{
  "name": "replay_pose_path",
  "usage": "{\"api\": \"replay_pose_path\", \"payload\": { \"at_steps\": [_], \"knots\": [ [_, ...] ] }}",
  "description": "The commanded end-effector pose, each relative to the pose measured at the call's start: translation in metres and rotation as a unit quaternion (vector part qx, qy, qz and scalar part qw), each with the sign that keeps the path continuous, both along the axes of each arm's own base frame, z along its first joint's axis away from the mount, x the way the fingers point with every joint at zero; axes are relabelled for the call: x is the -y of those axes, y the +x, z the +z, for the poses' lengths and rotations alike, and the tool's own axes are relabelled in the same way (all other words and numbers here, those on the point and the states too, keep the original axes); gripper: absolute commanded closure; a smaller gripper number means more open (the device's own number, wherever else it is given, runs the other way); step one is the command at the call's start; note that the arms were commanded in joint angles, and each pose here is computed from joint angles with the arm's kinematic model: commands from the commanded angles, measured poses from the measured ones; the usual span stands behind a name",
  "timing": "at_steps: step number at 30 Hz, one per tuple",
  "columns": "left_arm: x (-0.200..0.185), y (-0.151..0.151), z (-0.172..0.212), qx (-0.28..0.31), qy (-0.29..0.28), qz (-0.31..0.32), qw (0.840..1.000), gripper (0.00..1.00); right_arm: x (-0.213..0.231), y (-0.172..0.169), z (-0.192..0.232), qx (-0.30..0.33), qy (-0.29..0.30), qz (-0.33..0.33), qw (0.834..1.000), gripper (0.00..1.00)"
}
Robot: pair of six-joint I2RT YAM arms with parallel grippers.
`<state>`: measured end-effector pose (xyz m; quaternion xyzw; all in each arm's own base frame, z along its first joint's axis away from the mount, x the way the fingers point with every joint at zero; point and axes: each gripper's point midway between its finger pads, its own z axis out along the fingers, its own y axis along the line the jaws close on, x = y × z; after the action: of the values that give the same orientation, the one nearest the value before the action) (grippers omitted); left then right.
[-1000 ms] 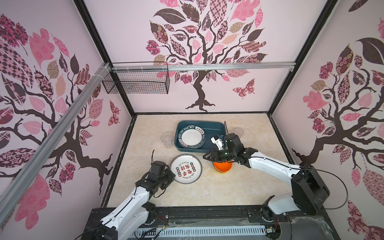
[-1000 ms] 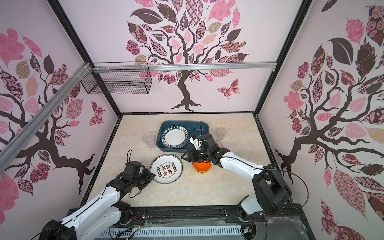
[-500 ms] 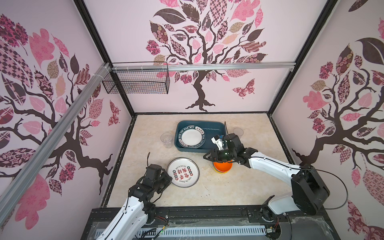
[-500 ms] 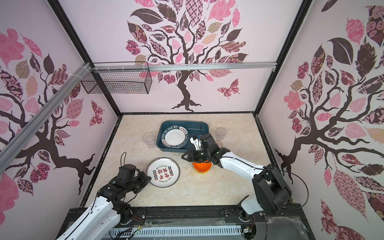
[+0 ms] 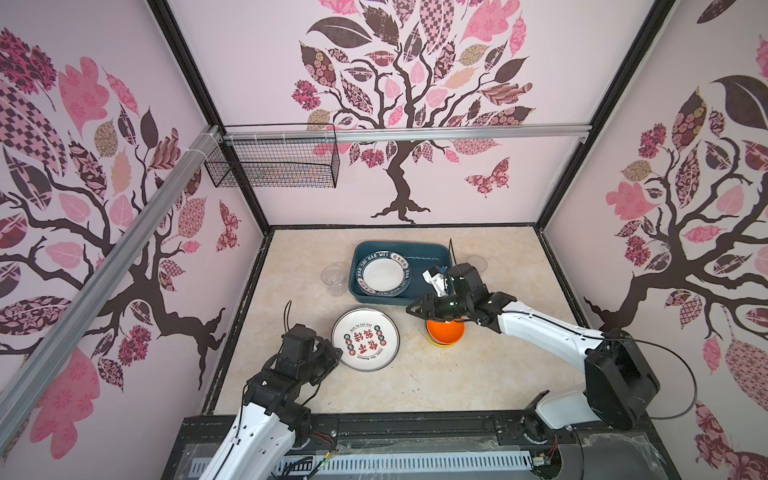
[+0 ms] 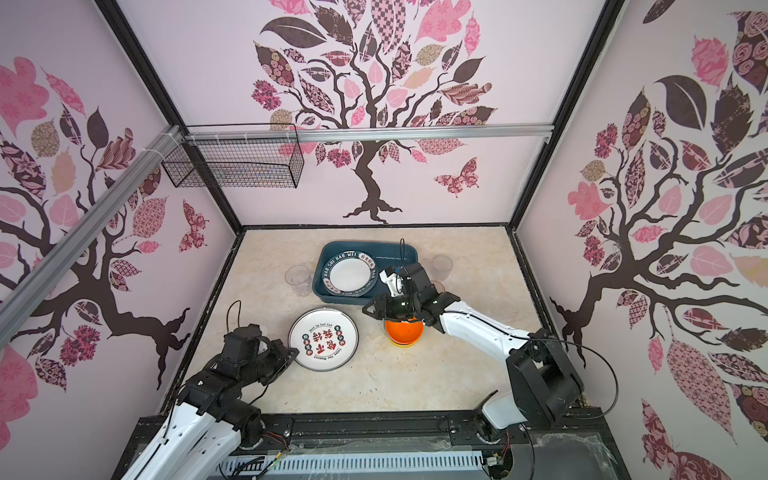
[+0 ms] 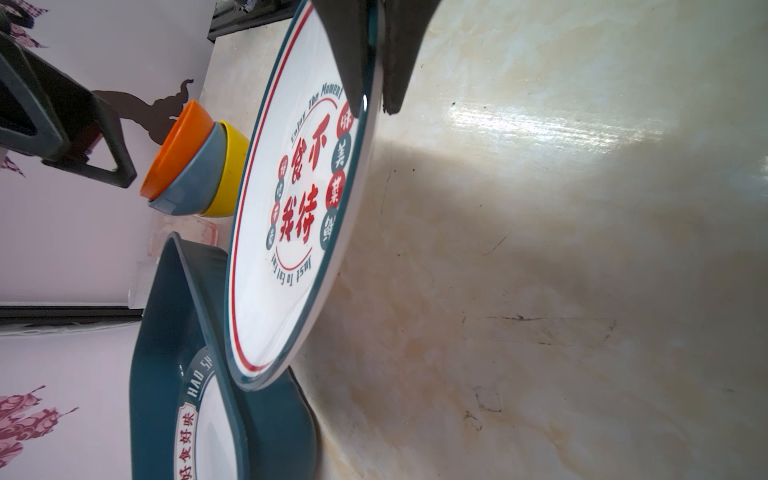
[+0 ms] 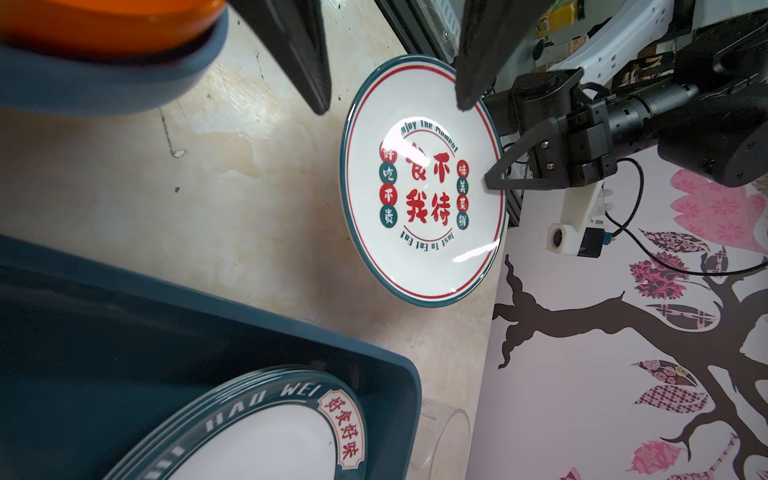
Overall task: Place the mixed dishes into the plastic bin
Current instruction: 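Grip opposite rims of the red-print plate with both grippers, then tilt the red-print plate up with the left gripper while the right holds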
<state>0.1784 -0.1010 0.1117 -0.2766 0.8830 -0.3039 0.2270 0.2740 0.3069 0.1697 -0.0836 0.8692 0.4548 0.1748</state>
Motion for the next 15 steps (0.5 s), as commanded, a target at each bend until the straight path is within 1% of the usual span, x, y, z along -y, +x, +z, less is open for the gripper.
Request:
{"api": "replay_pose_path", "payload": {
  "at_steps": [1, 9, 15],
  "knots": [
    [0.008, 0.010, 0.046, 0.064, -0.028, -0.013, 0.997, 1.00, -0.001, 0.001, 0.027, 0.025, 0.010, -0.003, 1.000, 0.48],
    [0.019, 0.017, 0.086, 0.111, -0.064, -0.029, 0.991, 1.00, 0.001, 0.006, 0.027, 0.025, 0.003, -0.016, 1.000, 0.48],
    [0.030, 0.023, 0.105, 0.132, -0.097, -0.043, 0.986, 1.00, -0.003, 0.006, 0.031, 0.021, 0.016, -0.010, 1.000, 0.49]
  ]
}}
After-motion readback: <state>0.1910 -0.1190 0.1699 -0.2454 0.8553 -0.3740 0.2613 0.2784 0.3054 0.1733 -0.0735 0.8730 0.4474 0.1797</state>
